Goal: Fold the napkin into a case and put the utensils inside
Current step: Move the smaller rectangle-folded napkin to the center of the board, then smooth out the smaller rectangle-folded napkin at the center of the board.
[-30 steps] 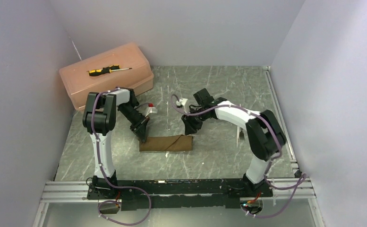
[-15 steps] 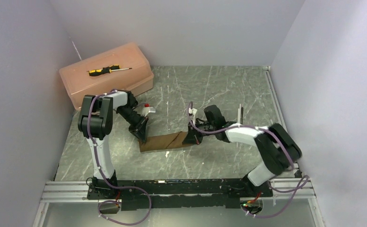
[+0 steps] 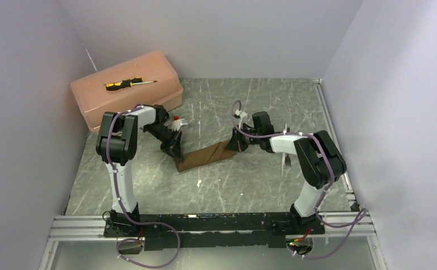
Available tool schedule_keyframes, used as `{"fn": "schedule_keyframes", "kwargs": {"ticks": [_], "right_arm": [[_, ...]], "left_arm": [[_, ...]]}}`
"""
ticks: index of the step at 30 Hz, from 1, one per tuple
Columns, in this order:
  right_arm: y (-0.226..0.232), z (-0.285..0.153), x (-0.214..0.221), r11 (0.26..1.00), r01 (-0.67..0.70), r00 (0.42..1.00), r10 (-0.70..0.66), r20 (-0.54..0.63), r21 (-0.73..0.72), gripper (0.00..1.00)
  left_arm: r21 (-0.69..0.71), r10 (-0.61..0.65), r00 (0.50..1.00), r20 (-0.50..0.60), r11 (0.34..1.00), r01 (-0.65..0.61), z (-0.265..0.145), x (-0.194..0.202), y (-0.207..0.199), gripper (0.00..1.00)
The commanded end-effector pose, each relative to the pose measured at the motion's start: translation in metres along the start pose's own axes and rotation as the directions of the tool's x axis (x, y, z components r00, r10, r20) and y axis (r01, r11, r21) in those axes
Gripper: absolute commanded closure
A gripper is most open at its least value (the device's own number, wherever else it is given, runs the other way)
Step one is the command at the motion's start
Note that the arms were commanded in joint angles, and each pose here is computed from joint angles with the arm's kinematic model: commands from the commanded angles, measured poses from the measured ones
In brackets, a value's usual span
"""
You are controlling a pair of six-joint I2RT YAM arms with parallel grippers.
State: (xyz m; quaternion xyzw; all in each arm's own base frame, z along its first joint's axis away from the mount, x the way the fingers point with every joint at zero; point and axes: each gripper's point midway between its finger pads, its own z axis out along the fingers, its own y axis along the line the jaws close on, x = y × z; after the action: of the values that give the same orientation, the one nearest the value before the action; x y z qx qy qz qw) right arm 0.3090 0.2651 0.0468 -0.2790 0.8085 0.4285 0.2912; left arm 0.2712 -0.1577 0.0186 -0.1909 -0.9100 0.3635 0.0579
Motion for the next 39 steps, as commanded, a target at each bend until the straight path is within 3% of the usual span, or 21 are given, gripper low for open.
{"fn": "schedule_keyframes", "kwargs": {"ticks": [1, 4, 8, 14, 19, 22, 27, 30, 34, 39], "right_arm": [[0.012, -0.025, -0.054, 0.988, 0.124, 0.985, -0.133, 0.110, 0.090, 1.00], [0.057, -0.026, -0.074, 0.991, 0.133, 0.971, -0.124, 0.203, -0.030, 1.00], [0.100, 0.015, -0.058, 0.970, 0.101, 0.987, -0.070, 0.146, -0.220, 1.00], [0.087, 0.058, -0.039, 0.954, -0.002, 0.995, 0.032, 0.097, -0.298, 1.00], [0.064, 0.081, -0.023, 0.957, -0.096, 0.993, 0.110, 0.038, -0.272, 1.00], [0.055, 0.087, -0.011, 0.959, -0.144, 0.988, 0.152, 0.011, -0.244, 1.00], [0.044, 0.087, 0.009, 0.966, -0.182, 0.983, 0.177, -0.045, -0.185, 1.00], [0.046, 0.085, 0.012, 0.965, -0.184, 0.983, 0.177, -0.056, -0.185, 1.00], [0.054, 0.081, 0.006, 0.963, -0.169, 0.985, 0.161, -0.056, -0.210, 1.00], [0.076, 0.071, -0.023, 0.953, -0.126, 0.992, 0.124, -0.025, -0.276, 1.00]], "left_arm": [[-0.060, 0.074, 0.985, 0.157, 0.996, -0.065, 0.004, -0.052, 0.017, 0.97], [-0.055, 0.061, 0.982, 0.178, 0.997, -0.052, 0.004, -0.053, 0.015, 0.97], [-0.034, 0.028, 0.981, 0.191, 0.999, -0.022, 0.005, -0.052, 0.015, 0.97], [-0.056, 0.037, 0.983, 0.181, 0.998, -0.028, 0.006, -0.049, 0.020, 0.97], [-0.084, 0.063, 0.981, 0.186, 0.995, -0.048, 0.003, -0.052, 0.024, 0.97], [-0.137, 0.096, 0.977, 0.193, 0.988, -0.071, -0.007, -0.054, 0.027, 0.85], [-0.194, 0.127, 0.971, 0.203, 0.977, -0.088, -0.029, -0.055, 0.027, 0.44], [-0.225, 0.166, 0.964, 0.207, 0.967, -0.118, -0.045, -0.055, 0.021, 0.27], [-0.259, 0.210, 0.954, 0.216, 0.954, -0.152, -0.064, -0.057, 0.008, 0.25], [-0.328, 0.288, 0.931, 0.222, 0.922, -0.207, -0.085, -0.066, -0.003, 0.34]]}}
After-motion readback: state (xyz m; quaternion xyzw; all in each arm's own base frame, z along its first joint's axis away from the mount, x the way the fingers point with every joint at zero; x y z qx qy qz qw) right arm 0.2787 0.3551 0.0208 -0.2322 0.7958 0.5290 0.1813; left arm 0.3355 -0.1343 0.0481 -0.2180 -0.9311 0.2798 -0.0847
